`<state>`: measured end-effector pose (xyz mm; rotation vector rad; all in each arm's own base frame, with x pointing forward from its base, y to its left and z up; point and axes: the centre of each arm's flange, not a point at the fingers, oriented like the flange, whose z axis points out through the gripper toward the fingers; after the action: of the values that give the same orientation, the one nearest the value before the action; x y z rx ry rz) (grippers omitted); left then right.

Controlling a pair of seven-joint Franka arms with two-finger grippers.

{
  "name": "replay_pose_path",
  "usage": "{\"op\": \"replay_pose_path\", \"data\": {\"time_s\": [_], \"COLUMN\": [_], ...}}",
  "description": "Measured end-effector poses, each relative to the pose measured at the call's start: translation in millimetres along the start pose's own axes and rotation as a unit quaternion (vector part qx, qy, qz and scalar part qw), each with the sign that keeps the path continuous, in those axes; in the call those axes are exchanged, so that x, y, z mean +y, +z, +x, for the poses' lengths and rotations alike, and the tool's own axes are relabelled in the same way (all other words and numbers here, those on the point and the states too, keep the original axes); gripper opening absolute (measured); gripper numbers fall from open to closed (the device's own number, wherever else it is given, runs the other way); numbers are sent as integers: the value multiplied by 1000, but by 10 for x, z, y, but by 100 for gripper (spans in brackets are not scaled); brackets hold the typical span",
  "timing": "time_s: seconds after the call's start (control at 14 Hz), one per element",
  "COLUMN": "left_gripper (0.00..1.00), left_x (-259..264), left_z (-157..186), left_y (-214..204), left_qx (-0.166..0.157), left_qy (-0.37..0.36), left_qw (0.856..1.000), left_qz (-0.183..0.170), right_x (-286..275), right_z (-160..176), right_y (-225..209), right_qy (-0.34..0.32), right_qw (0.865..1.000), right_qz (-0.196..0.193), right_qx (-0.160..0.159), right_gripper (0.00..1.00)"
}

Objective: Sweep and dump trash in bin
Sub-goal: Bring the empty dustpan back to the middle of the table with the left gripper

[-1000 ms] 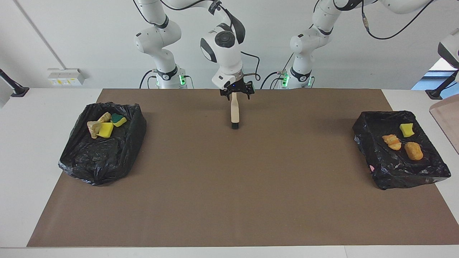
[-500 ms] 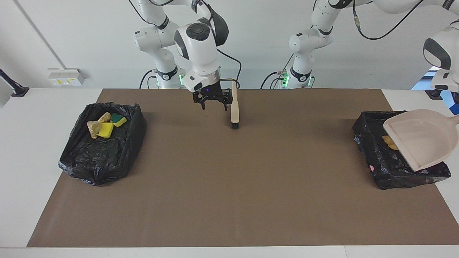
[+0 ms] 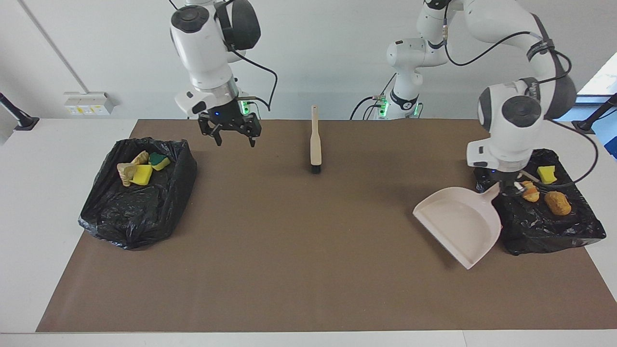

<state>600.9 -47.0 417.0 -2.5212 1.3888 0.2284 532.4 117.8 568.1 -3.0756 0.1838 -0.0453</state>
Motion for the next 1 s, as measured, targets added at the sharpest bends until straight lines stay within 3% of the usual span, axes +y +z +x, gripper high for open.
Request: {"op": "replay_pose_path", "data": {"time_s": [0.21,0.43,0.57,0.71,0.93,1.0], "left_gripper": [32,32,32,32,32,32], "left_x": [484,927,1156,1407,1703,1776], "left_z": [563,1158,1558,1956,2388,2558], "left_y": [-49,-239,-434,-545,-595,-611], "left_qx": [44,72,85,86,62,56], "left_qy": [-146,-285,-337,-377,-396,-416], "left_qw": [986,950,929,912,905,896], "left_qz": [-65,-109,-127,-135,-142,-144], "right_x": [581,972,1203,1443,1482,1507], "right_z": [35,5,-47,-84,-111,-110], "right_y": [-255,-657,-982,-1142,-1154,-1154], "right_qy": [20,16,2,-8,-8,-6], "right_qw": [1000,1000,1000,1000,1000,1000], "right_qz": [-18,-24,-21,-19,-19,-19], "right_qx": [-4,-13,-14,-14,-17,-18], "right_gripper": [100,100,100,100,100,100]}}
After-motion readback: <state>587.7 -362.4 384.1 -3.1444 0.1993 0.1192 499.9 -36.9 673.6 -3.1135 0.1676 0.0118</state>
